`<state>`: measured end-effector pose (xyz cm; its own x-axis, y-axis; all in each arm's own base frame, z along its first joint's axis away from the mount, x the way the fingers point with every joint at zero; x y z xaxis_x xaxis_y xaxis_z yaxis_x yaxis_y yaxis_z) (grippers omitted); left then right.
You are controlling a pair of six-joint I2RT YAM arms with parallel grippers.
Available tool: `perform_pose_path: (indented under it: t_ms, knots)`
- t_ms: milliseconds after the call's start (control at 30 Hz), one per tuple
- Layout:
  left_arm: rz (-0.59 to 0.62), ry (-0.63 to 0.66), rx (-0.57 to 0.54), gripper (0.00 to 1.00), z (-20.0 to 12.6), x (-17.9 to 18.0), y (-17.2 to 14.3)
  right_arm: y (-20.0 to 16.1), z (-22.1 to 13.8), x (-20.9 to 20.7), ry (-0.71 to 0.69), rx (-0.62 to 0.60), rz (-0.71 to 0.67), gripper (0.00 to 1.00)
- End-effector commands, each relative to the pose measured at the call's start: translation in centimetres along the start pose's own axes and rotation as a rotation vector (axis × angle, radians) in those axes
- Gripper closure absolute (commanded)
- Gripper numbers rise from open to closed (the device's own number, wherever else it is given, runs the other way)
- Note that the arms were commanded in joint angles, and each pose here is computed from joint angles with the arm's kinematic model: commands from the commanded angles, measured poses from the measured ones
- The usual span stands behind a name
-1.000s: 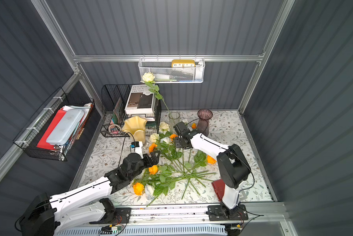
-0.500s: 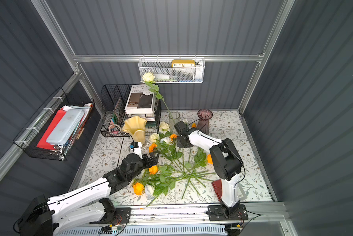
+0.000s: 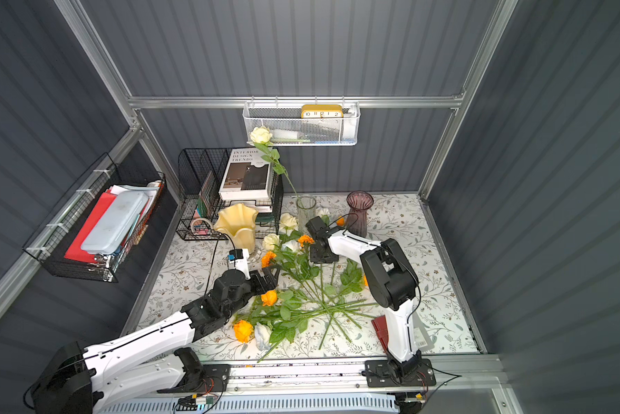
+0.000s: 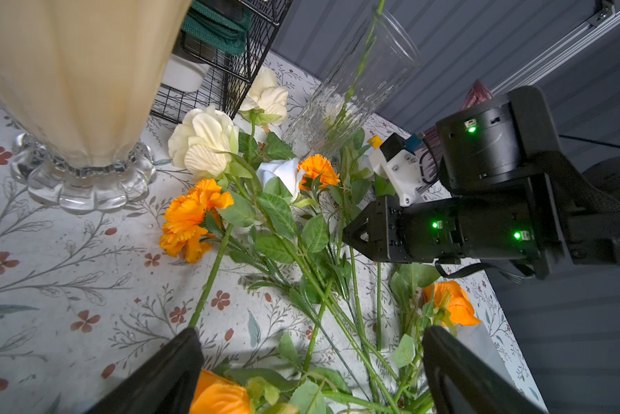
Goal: Arrange the flowers in different vases according to their colors
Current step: Pick up the flower at the center of the board.
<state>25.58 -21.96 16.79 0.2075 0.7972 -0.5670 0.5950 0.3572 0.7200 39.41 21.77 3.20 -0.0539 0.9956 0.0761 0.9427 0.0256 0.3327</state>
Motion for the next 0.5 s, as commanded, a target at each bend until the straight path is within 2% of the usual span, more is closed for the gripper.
perform_pose_path:
  t_ms: [0, 200, 467]
  knots:
    - [0.002, 0.022, 0.003, 0.01, 0.0, 0.8, -0.3, 0.6, -0.1, 0.2, 0.003, -0.011, 0.009, 0.83]
    - [0.002, 0.027, 0.007, 0.01, 0.1, 0.9, -0.5, 1.4, -1.5, 0.4, 0.018, -0.049, 0.001, 0.96]
    - [0.004, 0.033, 0.006, 0.01, 0.0, 1.1, -0.5, 3.3, -6.3, 0.1, 0.029, -0.143, -0.026, 1.00]
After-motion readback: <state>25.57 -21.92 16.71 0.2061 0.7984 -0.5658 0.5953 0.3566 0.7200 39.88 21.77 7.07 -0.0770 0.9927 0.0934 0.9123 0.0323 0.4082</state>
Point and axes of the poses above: each gripper's point midway between its finger pads, its own z axis out along the fingers, its own x axis along the line the jaws close on, y = z × x, the point moved 1 cm from there along -z, back along the fingers, and after that the axes turned 1 degree about -z, right-handed, at the moved point
